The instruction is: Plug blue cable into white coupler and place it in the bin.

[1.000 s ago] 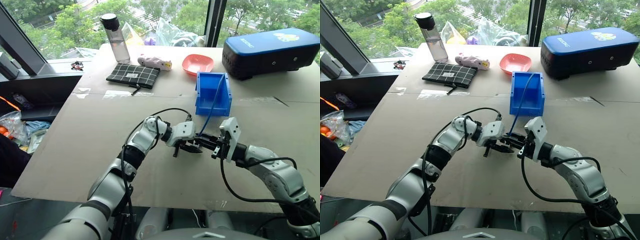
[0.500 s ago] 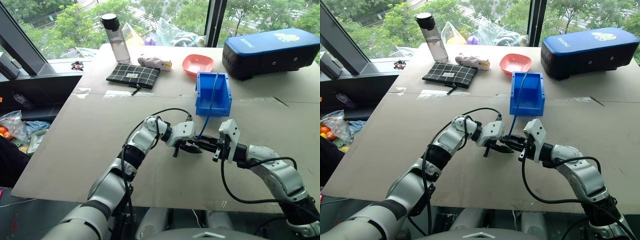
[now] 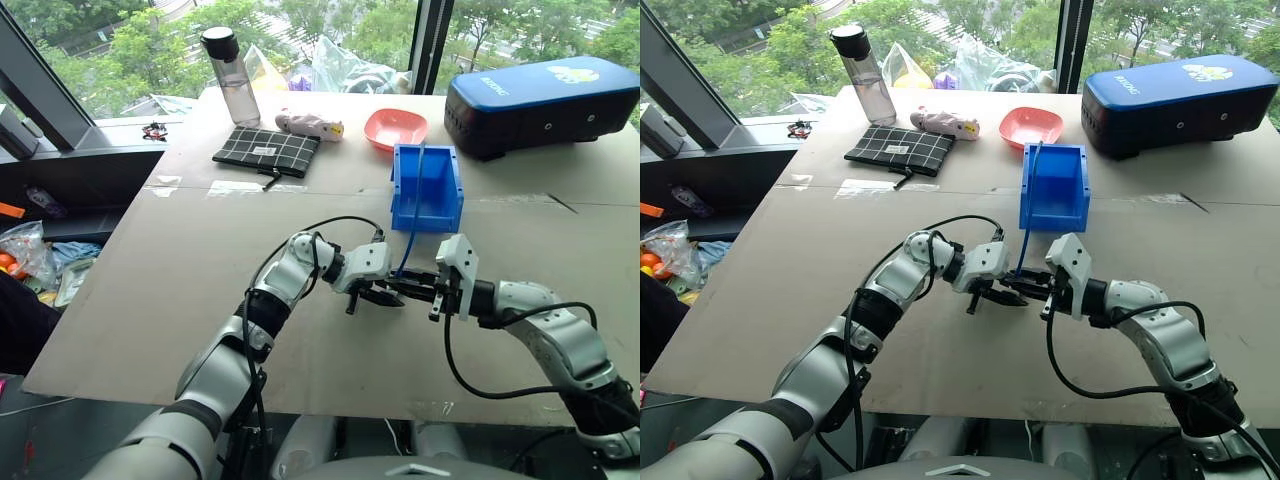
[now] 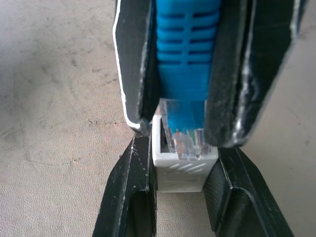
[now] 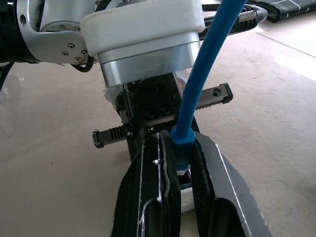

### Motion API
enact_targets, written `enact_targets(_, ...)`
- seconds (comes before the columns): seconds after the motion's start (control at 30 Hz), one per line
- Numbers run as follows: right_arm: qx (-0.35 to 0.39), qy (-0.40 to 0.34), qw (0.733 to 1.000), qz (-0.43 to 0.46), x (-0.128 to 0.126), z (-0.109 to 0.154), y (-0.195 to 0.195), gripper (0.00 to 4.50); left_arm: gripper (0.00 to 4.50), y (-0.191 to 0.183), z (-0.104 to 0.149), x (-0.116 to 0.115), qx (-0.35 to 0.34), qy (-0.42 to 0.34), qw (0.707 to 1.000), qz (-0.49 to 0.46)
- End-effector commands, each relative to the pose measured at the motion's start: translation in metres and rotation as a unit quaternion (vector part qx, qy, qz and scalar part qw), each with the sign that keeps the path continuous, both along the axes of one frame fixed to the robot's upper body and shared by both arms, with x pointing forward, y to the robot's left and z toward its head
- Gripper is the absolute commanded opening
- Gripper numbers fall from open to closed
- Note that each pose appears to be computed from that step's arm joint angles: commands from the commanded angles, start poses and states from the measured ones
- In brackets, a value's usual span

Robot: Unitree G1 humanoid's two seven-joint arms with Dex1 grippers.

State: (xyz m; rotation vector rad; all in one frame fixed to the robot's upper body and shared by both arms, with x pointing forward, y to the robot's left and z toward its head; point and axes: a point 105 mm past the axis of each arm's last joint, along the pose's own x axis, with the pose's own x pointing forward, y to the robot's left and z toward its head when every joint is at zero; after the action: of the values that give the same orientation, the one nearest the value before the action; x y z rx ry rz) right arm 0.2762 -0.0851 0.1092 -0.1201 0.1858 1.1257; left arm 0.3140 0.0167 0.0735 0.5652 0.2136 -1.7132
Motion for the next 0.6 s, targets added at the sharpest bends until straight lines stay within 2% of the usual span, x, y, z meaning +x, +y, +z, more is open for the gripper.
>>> enact_targets(0.03, -0.038, 0.021, 0.999, -0.029, 0.008, -0.013, -0.017, 0.00, 0.61, -0.002, 0.011, 0.000, -0.004, -0.016, 1.000, -0.022)
enact_targets(0.33, -0.060, 0.016, 0.998, -0.012, 0.009, -0.014, -0.013, 0.00, 0.61, -0.002, 0.012, 0.001, -0.003, -0.019, 1.000, -0.022)
enact_targets(0.6, -0.154, -0.007, 0.987, 0.049, 0.000, -0.038, -0.003, 0.00, 0.61, -0.004, 0.014, 0.002, -0.004, -0.019, 1.000, -0.024)
